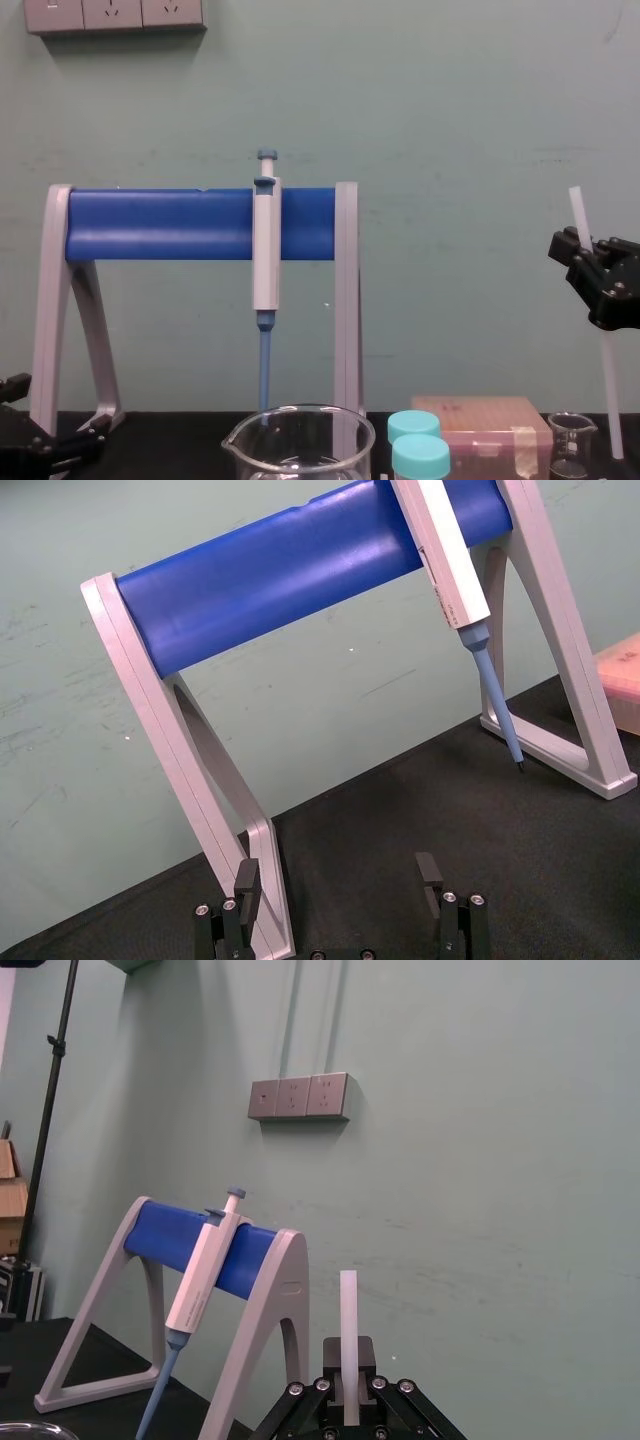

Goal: Pick up the stirring rod with one hand, then place it down.

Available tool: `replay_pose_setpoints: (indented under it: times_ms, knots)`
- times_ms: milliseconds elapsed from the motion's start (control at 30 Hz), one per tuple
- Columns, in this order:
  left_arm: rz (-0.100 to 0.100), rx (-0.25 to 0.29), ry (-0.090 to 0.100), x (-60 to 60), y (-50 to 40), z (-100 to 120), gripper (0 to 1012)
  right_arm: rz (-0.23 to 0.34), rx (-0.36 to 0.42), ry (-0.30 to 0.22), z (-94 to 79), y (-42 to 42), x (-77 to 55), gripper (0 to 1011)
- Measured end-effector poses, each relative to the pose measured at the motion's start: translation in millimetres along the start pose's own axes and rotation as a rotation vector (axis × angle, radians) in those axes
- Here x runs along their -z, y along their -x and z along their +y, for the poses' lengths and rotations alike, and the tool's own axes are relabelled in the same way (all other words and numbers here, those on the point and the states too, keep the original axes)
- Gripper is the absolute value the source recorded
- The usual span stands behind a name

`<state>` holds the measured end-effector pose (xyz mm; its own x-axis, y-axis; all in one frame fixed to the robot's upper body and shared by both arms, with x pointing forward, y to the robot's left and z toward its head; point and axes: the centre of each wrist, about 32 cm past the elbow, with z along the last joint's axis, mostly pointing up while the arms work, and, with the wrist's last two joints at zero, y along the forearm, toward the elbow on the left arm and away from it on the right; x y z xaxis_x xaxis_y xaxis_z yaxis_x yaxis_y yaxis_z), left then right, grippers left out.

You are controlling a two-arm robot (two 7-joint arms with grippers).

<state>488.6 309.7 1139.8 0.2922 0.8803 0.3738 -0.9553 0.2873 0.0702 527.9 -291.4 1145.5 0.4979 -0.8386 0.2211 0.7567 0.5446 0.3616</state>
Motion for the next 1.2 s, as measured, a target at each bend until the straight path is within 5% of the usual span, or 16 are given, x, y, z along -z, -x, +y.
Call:
replay_pose_setpoints:
  times_ms: [1200]
  knots:
    - [0.000,0.000,0.000,0.0,0.0,0.0,1000,0.000,0.000,0.000,0.0,0.0,0.0,66]
